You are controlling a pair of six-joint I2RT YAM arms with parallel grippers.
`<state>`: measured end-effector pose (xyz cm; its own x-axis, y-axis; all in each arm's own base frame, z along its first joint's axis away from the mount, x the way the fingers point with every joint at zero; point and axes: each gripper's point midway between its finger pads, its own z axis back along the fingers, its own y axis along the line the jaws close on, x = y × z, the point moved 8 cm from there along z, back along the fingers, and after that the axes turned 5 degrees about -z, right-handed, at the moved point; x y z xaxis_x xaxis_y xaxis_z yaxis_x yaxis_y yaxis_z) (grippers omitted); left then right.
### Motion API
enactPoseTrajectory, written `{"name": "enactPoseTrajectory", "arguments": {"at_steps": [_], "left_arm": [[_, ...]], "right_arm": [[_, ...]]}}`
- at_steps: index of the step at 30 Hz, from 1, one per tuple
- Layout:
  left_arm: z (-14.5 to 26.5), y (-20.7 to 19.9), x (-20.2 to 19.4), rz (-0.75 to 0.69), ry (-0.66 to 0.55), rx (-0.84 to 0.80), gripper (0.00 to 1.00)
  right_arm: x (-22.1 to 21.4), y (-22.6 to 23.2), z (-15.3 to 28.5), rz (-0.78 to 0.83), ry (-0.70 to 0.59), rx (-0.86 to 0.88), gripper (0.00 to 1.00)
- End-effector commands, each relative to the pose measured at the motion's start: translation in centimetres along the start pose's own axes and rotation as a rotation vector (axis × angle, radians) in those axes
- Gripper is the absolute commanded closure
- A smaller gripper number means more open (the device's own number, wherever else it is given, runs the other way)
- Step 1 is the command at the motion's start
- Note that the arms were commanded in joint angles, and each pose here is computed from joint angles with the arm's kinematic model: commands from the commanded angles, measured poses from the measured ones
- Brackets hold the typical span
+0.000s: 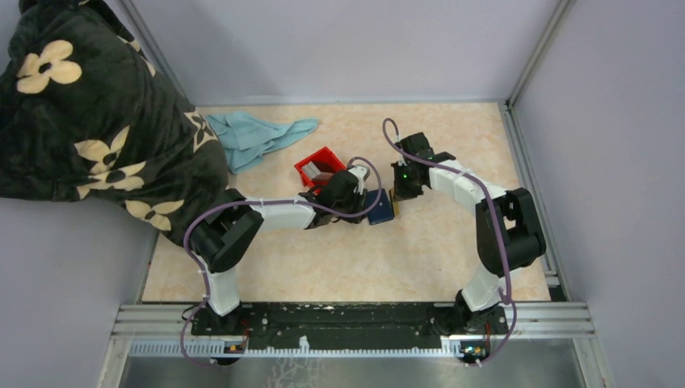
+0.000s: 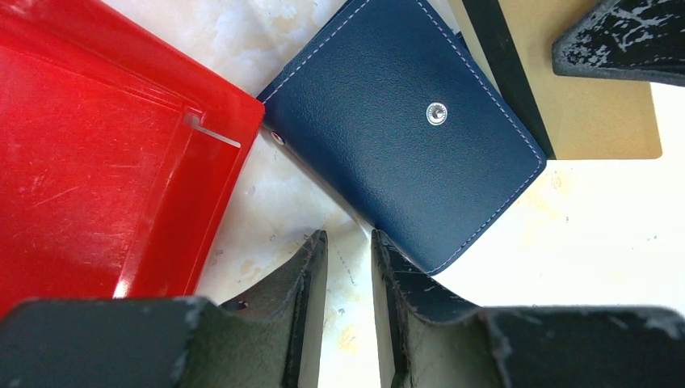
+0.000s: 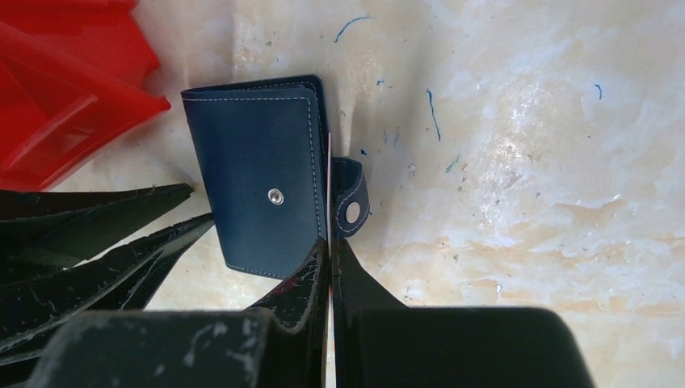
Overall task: Put the credit cards into the card holder
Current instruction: Open the card holder at the center of the board.
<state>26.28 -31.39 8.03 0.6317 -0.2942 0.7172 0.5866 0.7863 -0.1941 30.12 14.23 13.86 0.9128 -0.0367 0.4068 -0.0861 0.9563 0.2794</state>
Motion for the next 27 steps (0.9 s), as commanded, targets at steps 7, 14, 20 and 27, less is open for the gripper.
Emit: {"name": "enactPoseTrajectory", "arguments": {"at_steps": [7,14,20,27], "left_arm": [[-0.05,0.55,-3.18,-0.010,0.117,0.025,0.67],[-0.08,0.62,-3.29,-0.012,0.120,0.028,0.66],[-0.03,0.54,-3.24,-0.009,0.118,0.024,0.66],[-0.04,0.56,-3.29,-0.010,0.121,0.025,0.67]], "right_arm": [[0.14,-0.17,-0.96,-0.001,-0.007,0.016,1.00],[0.37,0.04,-0.71,-0.006,-0.016,0.031,1.00],[0.44,0.05,-0.57,-0.011,-0.016,0.042,1.00],[0.51,0.05,-0.32,-0.015,-0.023,0.047,1.00]]}}
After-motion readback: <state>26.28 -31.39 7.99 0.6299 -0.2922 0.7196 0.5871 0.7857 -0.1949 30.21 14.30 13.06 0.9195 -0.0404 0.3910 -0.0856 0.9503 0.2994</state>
